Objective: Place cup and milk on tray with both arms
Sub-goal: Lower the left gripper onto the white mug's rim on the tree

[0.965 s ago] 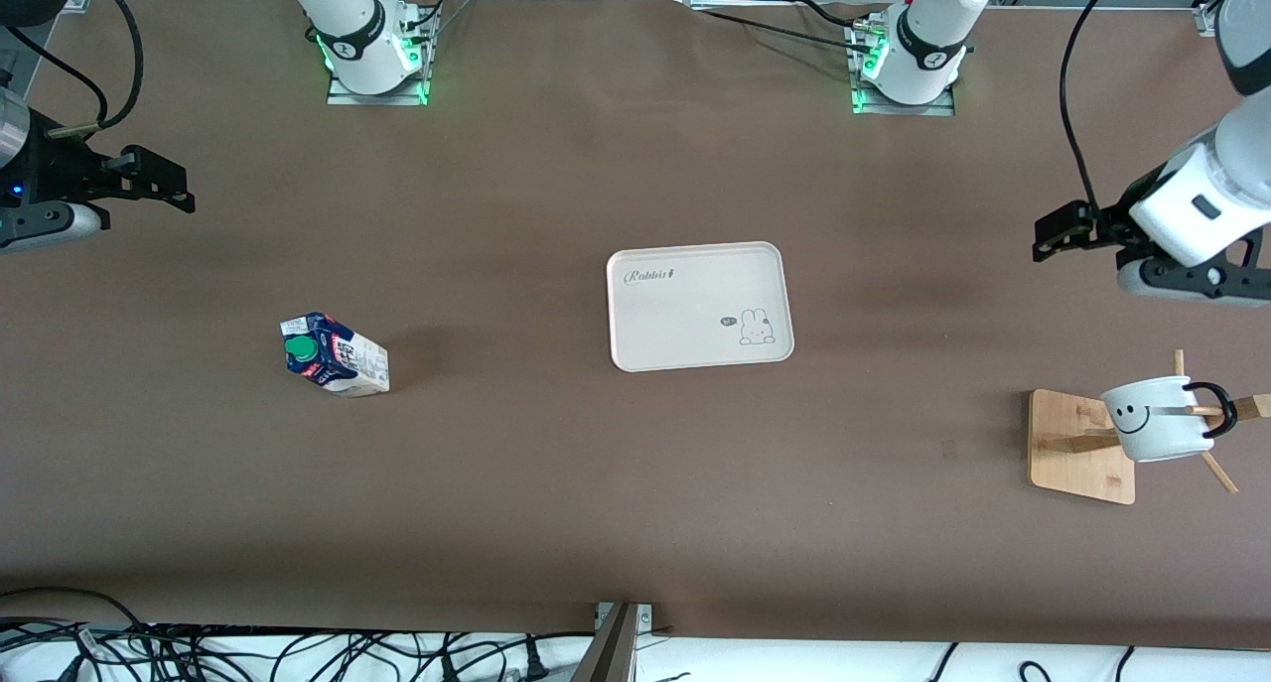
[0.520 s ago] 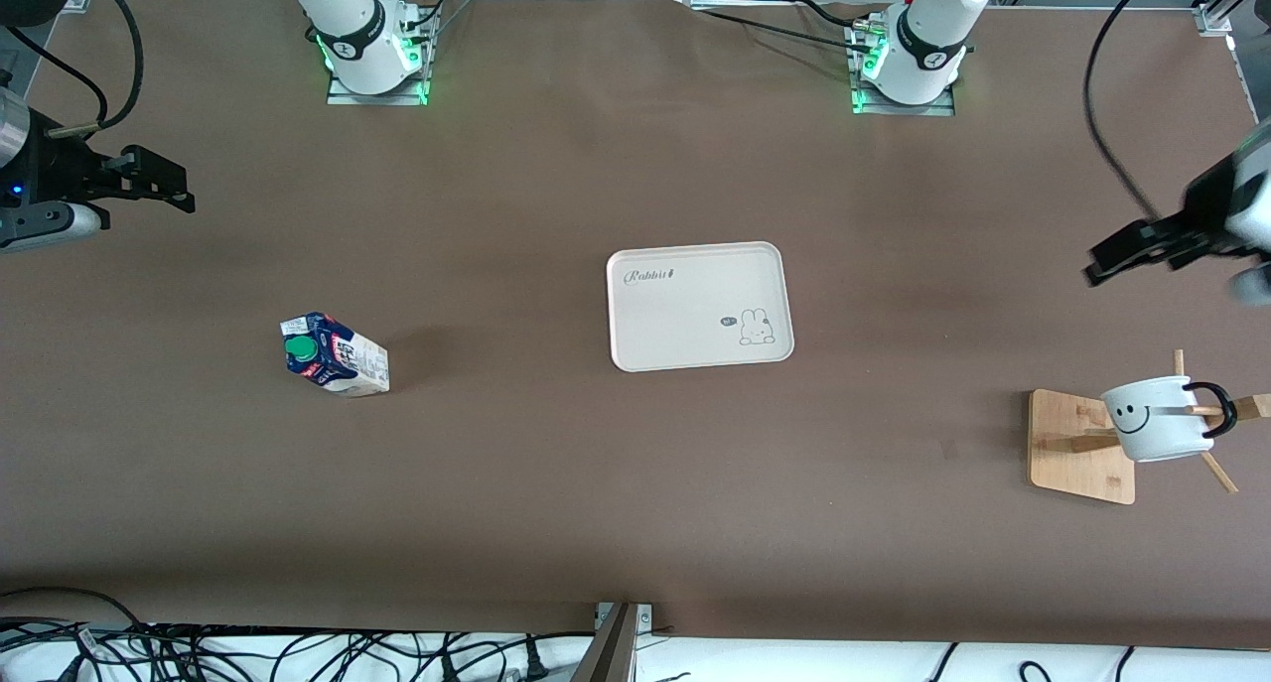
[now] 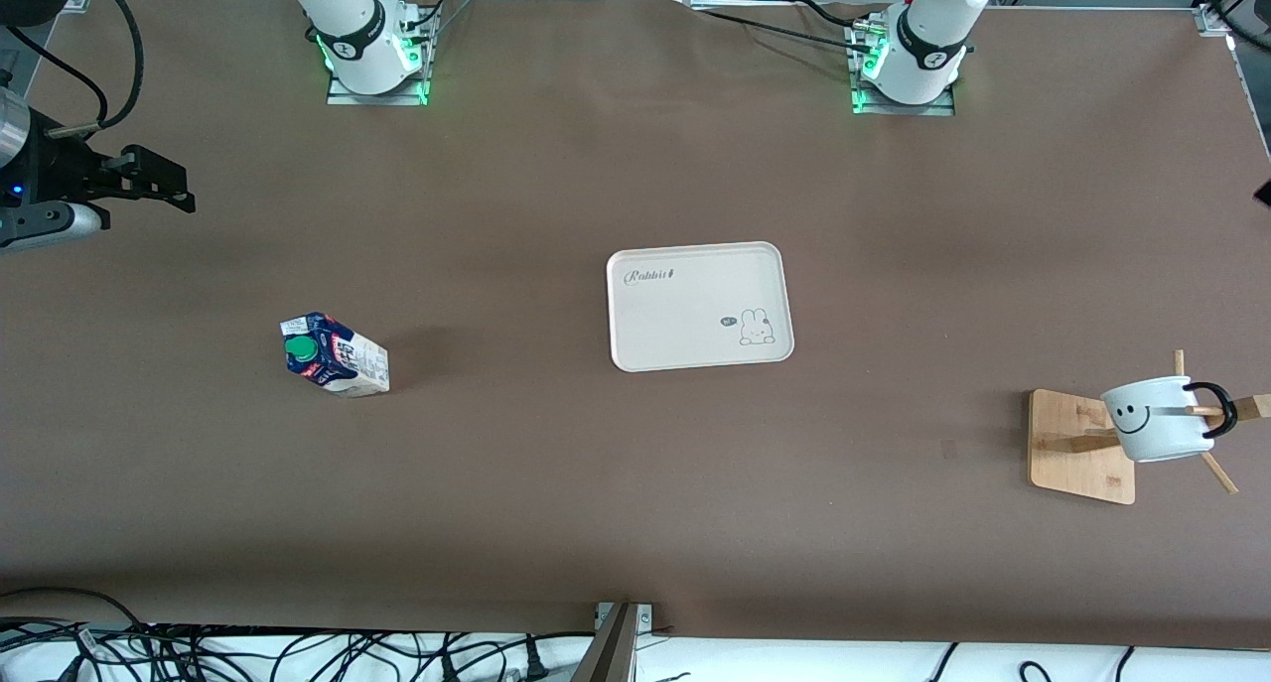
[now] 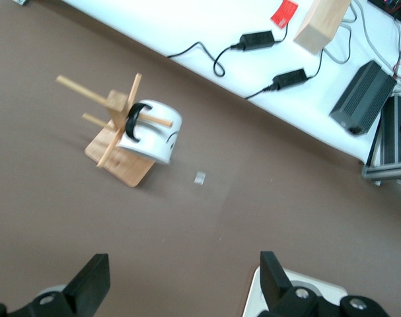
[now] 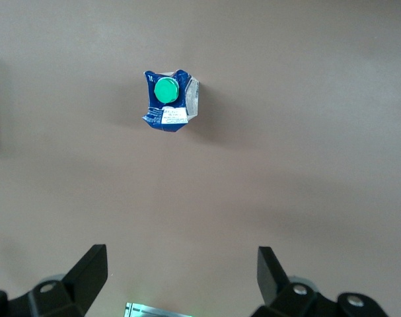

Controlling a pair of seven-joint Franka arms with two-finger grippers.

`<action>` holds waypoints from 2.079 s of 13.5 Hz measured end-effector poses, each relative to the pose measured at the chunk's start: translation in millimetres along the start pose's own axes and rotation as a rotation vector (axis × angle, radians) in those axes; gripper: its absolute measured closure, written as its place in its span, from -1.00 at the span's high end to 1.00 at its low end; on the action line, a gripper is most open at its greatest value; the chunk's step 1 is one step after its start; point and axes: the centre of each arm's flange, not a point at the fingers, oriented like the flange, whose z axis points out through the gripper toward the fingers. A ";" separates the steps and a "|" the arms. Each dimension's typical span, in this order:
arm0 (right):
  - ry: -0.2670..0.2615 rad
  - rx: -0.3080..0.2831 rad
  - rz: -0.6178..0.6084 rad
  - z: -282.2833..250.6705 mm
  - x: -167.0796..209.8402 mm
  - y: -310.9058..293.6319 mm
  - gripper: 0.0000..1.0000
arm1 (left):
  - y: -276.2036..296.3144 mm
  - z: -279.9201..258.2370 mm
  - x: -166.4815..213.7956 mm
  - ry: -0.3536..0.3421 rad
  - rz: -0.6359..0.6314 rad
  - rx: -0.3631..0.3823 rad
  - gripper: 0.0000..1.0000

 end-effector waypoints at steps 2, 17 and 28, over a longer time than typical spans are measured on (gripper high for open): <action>0.000 0.000 0.000 0.0 0.0 0.1 1.00 | 6.7 63.7 6.2 0.040 -0.024 -0.017 1.00; 0.000 0.000 0.000 0.0 0.0 0.0 1.00 | -68.8 221.7 -59.3 0.223 -0.209 -0.026 1.00; 0.000 0.000 0.000 0.0 0.0 0.1 1.00 | -81.0 257.4 -20.0 0.310 -0.302 -0.083 1.00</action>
